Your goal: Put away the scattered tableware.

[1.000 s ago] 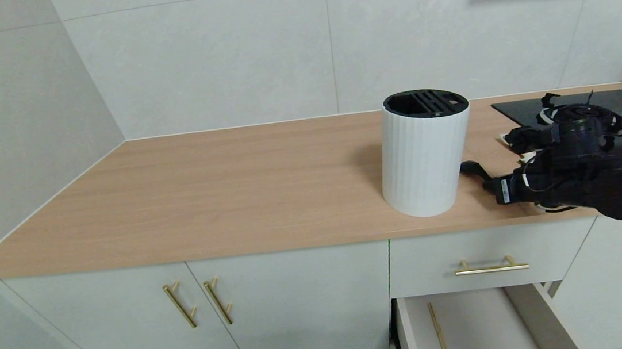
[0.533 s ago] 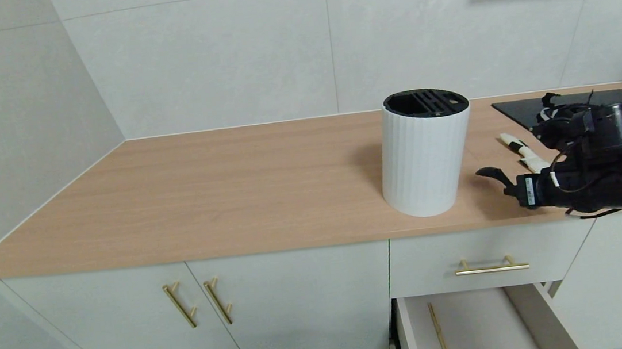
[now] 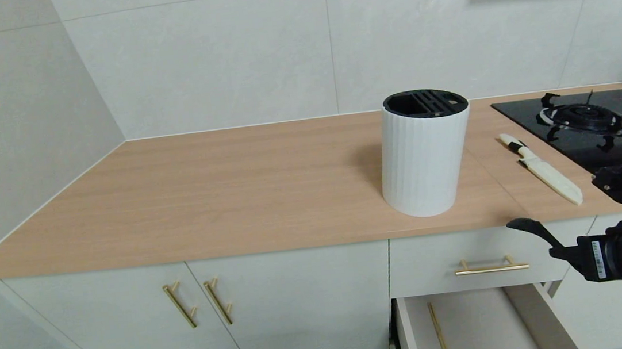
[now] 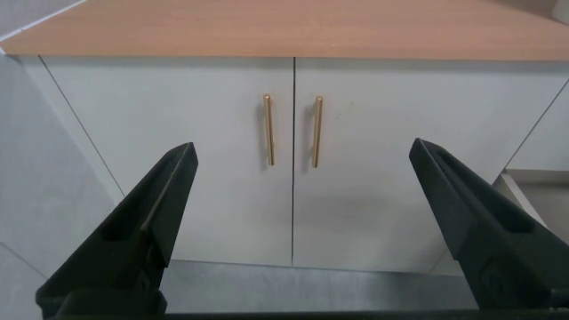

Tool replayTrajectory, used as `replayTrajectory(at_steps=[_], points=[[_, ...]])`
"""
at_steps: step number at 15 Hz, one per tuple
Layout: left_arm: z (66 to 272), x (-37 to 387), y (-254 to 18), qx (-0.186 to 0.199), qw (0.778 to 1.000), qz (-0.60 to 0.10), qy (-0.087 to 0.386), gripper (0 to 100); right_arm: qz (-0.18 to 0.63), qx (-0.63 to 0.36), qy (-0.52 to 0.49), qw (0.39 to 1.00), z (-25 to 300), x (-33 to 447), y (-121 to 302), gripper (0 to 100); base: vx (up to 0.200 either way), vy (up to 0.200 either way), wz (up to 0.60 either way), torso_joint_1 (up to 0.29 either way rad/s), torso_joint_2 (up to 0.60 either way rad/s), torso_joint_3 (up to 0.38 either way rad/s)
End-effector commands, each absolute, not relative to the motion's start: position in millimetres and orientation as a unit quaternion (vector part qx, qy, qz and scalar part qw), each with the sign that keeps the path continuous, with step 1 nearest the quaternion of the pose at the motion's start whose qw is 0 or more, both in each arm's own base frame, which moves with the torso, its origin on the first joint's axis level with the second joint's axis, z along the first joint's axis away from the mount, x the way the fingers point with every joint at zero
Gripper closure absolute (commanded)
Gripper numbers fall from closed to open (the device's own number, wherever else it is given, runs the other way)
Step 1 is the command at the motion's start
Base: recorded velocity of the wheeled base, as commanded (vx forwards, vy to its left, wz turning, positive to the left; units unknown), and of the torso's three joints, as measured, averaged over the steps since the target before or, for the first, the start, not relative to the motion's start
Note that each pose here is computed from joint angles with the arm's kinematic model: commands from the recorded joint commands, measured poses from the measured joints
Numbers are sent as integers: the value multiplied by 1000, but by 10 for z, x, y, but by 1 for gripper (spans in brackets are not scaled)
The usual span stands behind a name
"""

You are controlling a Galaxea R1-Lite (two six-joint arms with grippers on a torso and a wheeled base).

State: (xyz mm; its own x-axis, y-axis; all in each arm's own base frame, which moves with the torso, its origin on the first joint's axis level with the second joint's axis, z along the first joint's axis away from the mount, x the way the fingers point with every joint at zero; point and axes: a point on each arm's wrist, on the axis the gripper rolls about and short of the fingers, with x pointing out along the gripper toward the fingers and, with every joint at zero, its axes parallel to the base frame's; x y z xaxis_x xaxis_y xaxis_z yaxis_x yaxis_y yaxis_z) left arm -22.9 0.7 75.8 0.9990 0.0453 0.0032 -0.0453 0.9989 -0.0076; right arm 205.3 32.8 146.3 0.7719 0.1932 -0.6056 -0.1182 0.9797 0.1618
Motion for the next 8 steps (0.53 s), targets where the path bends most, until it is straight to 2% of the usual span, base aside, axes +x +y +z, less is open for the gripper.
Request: replayTrajectory(at_steps=[1, 5, 8], points=[[758, -228, 7, -4, 1000, 23, -2, 0, 85, 53, 334, 937, 1420, 2003, 330, 100, 0, 0, 0, 0, 0, 0], [758, -228, 7, -4, 1000, 23, -2, 0, 90, 47, 370, 923, 1257, 2057, 377, 100, 0, 0, 0, 0, 0, 0], [758, -228, 7, -4, 1000, 23, -2, 0, 99, 41, 386, 916, 1187, 2049, 431, 100, 0, 0, 0, -111, 271, 155]])
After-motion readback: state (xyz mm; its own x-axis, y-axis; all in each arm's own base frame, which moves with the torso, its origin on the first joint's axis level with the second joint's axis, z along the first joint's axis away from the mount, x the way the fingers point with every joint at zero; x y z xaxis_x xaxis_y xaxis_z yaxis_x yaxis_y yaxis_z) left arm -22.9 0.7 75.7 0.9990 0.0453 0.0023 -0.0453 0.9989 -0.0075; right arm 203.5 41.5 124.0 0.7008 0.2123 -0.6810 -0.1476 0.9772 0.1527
